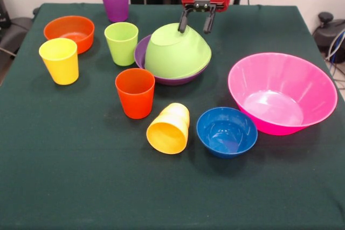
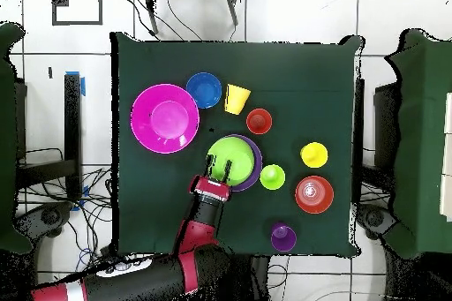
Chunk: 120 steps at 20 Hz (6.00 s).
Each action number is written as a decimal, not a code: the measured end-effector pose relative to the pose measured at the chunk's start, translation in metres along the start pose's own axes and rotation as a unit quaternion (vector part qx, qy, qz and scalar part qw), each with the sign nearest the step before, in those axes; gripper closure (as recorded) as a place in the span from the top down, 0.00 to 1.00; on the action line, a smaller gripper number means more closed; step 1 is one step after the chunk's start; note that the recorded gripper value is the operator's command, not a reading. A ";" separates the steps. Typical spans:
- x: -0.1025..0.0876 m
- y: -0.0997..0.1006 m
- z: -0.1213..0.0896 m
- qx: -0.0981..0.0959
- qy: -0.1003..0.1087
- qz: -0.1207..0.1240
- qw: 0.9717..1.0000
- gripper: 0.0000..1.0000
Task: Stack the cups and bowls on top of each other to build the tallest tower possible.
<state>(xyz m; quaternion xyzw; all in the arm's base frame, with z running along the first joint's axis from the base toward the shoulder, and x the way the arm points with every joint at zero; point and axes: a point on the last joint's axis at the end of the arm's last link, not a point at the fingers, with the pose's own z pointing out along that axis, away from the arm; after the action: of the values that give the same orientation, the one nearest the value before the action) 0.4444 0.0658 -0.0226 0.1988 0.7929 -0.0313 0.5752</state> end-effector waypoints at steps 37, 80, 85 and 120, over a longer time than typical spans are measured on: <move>0.001 0.025 -0.009 -0.042 -0.020 0.015 0.999 1.00; 0.037 0.035 -0.017 -0.033 -0.005 0.069 0.997 1.00; 0.037 0.035 -0.017 -0.033 -0.005 0.069 0.997 1.00; -0.007 -0.015 -0.045 -0.049 -0.029 0.012 0.998 1.00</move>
<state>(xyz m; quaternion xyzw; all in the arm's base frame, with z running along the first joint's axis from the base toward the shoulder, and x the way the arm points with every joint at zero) 0.4002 0.0622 -0.0034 0.1785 0.7740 0.0088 0.6075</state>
